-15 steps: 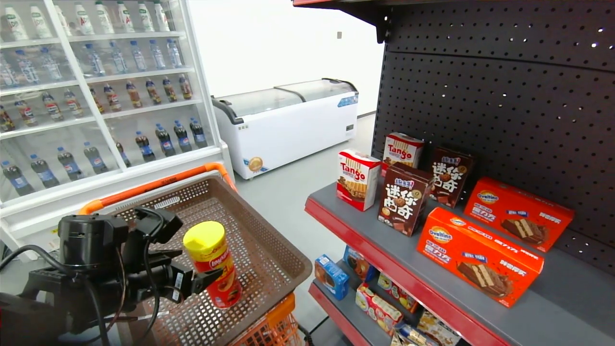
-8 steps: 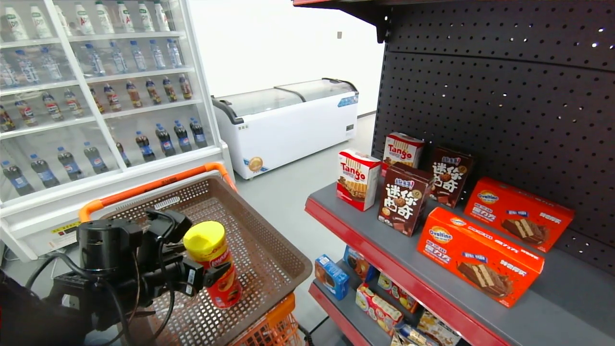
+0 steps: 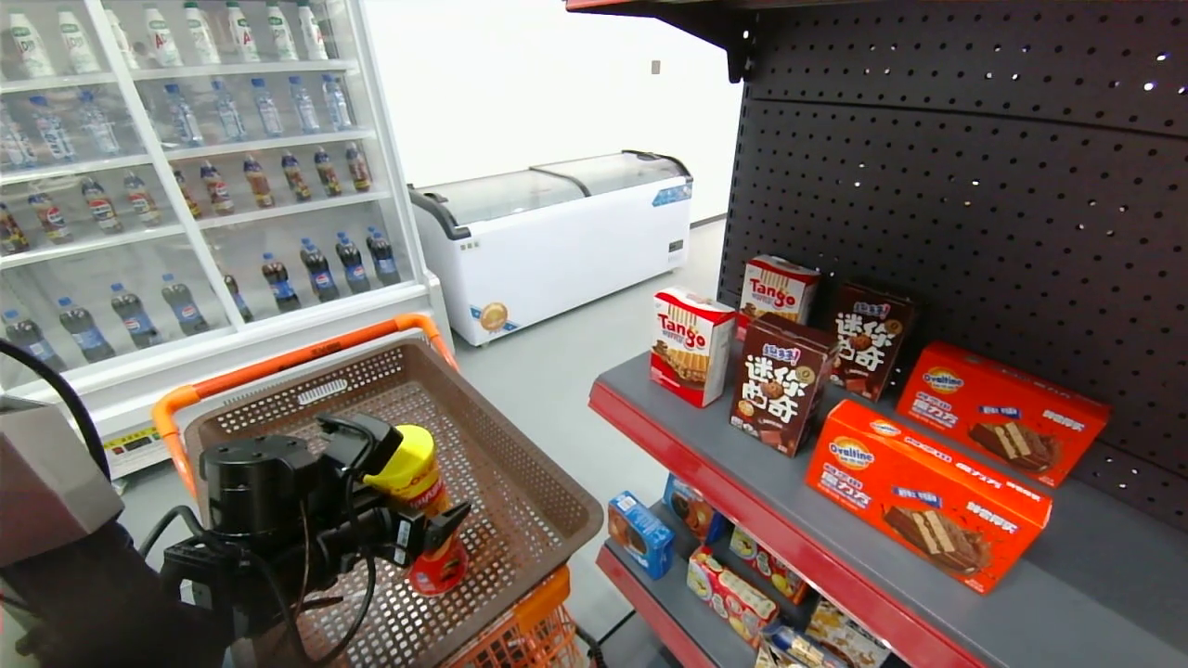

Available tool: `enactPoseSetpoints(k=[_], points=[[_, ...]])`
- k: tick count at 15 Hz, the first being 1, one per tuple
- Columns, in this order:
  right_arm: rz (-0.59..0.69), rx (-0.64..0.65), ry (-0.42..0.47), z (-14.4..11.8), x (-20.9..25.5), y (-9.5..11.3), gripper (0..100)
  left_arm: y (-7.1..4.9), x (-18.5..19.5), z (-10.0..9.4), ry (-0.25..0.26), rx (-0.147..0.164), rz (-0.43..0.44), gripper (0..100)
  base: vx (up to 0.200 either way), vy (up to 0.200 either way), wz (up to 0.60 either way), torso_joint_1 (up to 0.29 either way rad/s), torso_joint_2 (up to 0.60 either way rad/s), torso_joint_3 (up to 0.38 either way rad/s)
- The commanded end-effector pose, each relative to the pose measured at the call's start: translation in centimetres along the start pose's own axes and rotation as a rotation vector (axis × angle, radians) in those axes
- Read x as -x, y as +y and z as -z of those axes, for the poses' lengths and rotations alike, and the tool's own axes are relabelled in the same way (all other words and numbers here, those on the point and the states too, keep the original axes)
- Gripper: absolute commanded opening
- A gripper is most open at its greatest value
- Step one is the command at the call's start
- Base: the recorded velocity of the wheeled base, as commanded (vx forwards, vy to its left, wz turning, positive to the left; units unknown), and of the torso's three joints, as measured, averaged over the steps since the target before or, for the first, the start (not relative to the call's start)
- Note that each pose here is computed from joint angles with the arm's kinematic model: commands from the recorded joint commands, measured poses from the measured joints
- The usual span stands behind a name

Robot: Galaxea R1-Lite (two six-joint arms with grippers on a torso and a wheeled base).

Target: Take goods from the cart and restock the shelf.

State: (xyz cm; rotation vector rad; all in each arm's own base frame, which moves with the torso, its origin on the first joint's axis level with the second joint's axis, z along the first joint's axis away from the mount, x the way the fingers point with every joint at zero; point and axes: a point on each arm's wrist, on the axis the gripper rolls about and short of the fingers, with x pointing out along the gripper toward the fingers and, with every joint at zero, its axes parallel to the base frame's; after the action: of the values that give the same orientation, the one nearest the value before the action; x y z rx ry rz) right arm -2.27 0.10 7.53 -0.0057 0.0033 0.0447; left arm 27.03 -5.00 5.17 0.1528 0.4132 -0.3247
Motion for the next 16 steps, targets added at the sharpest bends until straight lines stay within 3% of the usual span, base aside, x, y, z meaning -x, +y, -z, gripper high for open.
enactPoseSetpoints(k=[1,5,7,8,13,15,16], points=[[-0.001,0.000,0.000,0.0,0.0,0.0,100,-0.1,-0.4,1.0,0.033,0.004,0.006,100,0.000,0.000,0.00,0.000,0.00,0.000],[-0.001,0.000,0.000,0.0,0.0,0.0,100,-0.1,-0.2,1.6,0.060,0.006,0.001,100,0.000,0.000,0.00,0.000,0.00,0.000],[0.000,0.000,0.000,0.0,0.0,0.0,100,0.0,-0.2,1.5,0.043,0.006,-0.001,100,0.000,0.000,0.00,0.000,0.00,0.000],[0.000,0.000,0.000,0.0,0.0,0.0,100,0.0,-0.3,1.3,0.041,0.004,-0.005,0,0.000,0.000,0.00,0.000,0.00,0.000],[0.000,0.000,0.000,0.0,0.0,0.0,100,0.2,-0.1,1.4,0.059,0.003,-0.034,0,0.000,0.000,0.00,0.000,0.00,0.000],[-0.001,0.000,0.000,0.0,0.0,0.0,100,0.3,0.1,0.4,0.021,-0.002,-0.051,0,0.000,0.000,0.00,0.000,0.00,0.000],[-0.001,0.000,0.000,0.0,0.0,0.0,100,0.4,0.9,-1.0,-0.034,0.003,-0.056,0,0.000,0.000,0.00,0.000,0.00,0.000]])
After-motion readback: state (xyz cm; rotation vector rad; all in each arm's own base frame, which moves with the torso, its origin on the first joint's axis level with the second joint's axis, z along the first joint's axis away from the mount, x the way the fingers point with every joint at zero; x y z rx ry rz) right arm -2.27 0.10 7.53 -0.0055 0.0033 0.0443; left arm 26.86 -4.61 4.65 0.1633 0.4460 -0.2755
